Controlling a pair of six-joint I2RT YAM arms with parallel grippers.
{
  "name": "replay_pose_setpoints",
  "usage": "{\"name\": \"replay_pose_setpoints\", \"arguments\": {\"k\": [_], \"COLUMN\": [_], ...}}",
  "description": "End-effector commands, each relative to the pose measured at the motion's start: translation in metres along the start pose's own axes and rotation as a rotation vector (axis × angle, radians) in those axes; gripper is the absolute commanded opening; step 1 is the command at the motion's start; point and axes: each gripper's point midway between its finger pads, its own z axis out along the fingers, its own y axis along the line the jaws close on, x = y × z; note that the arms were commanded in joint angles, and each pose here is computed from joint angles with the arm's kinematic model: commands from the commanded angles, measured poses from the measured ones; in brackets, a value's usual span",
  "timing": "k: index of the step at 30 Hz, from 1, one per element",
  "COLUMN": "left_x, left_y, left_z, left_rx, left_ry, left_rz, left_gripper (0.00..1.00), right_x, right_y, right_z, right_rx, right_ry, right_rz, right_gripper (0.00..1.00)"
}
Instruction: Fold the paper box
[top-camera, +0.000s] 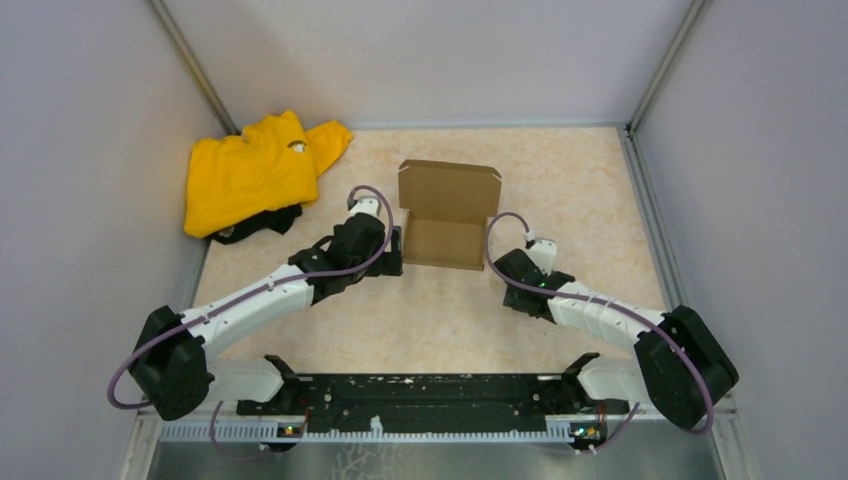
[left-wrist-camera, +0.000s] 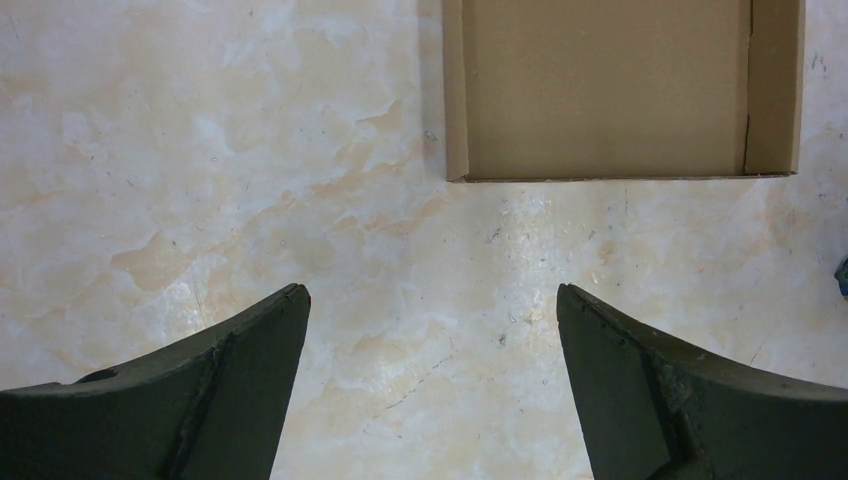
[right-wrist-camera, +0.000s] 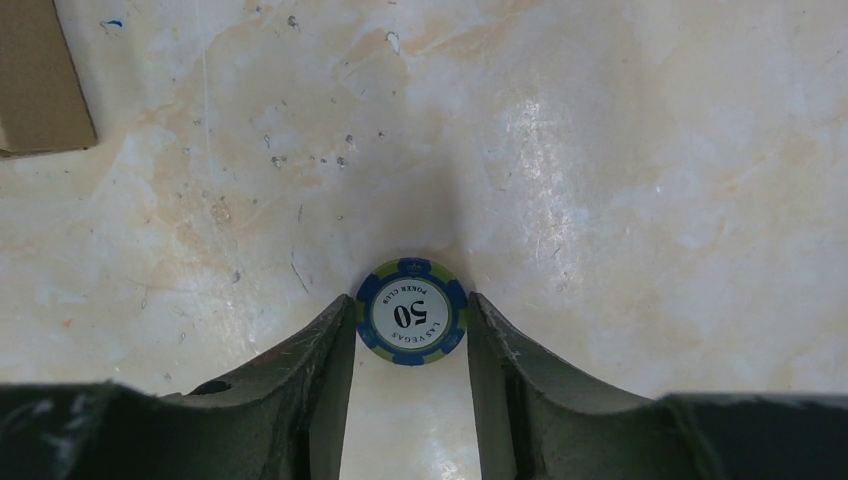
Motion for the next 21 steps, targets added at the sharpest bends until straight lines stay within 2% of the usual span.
{"name": "replay_pose_setpoints", "arguments": {"k": [1,9,21], "left_x": [-0.001,0.000,-0.004], "left_y": [-0.003,-0.002,0.002], "left_z": [0.001,0.005,0.011], "left_rx": [0.015,0.003,-0.036], "left_ry": [-0.007,-0.004,-0.014], "left_rz": [-0.020,-0.012,0.006], "left_gripper": [0.99,0.99,0.99], "right_x": [0.042,0.029,-0.003], "right_y": [-0.007,0.005,0.027], "right_z": [0.004,0.006,0.012], "right_rx": [0.012,0.003,0.018], "right_ry": [0.153,0.133,0.085], "right_rz": [-0.032,-0.039,-0.094], "right_gripper": [0.32,0.24,0.19]}}
